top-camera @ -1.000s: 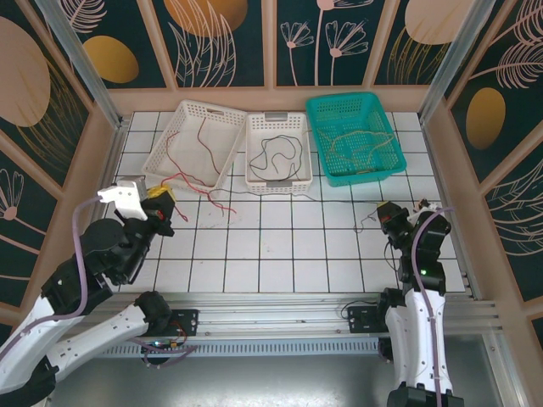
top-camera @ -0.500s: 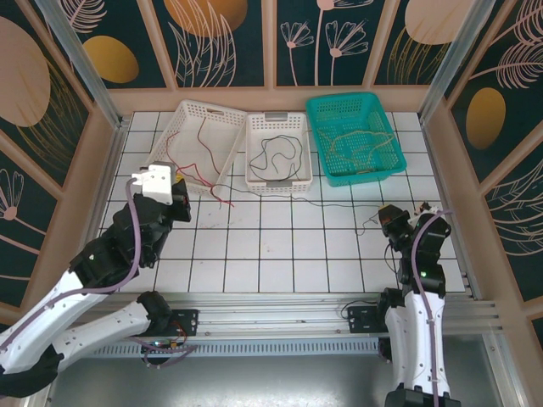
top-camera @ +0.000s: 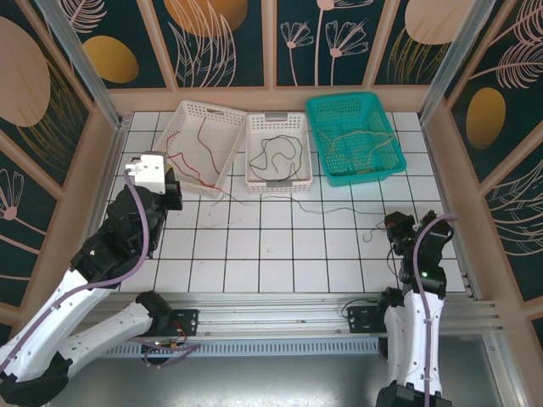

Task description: Untangle the cables

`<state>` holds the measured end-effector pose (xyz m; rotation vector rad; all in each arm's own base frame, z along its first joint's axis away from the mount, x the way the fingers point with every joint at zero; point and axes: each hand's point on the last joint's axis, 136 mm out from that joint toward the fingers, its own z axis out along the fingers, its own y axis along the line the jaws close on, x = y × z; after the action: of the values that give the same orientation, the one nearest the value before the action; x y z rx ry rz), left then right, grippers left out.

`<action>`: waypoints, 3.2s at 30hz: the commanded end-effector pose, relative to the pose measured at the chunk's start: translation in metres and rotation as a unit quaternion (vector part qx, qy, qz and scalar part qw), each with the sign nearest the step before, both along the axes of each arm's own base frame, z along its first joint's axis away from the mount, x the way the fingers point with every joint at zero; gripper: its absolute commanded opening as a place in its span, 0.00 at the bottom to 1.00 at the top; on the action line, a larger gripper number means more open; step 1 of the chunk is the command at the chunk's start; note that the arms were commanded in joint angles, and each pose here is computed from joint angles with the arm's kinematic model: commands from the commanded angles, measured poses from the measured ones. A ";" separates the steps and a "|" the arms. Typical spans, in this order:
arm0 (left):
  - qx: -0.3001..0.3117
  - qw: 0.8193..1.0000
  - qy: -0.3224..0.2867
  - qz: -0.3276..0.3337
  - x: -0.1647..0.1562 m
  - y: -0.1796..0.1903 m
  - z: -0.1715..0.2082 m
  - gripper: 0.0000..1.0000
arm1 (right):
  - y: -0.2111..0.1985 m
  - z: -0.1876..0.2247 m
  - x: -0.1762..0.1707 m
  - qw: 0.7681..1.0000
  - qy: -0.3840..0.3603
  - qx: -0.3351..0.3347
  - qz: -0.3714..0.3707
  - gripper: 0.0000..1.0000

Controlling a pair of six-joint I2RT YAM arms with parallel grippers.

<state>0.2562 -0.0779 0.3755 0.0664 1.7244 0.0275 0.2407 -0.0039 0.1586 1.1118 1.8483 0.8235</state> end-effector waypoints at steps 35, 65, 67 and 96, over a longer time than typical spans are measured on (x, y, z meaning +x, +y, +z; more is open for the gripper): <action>-0.056 0.995 0.039 0.067 0.202 0.025 -0.054 0.00 | 0.081 0.106 0.001 0.949 -0.201 -0.016 0.242 0.00; -0.146 0.967 0.178 0.105 0.292 0.036 -0.227 0.34 | 0.128 0.264 -0.051 0.859 -0.372 -0.078 0.343 0.00; -0.144 0.968 0.177 0.102 0.292 0.035 -0.224 0.36 | 0.128 0.277 -0.050 0.857 -0.379 -0.075 0.342 0.00; -0.235 0.972 -0.001 0.018 0.156 0.035 -0.053 0.98 | 0.192 0.444 0.080 0.808 -0.419 -0.100 0.403 0.00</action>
<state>0.4179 -0.0504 0.3259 -0.2754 1.7445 -0.3470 0.3097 0.1822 0.5968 -0.2517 1.4946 1.2953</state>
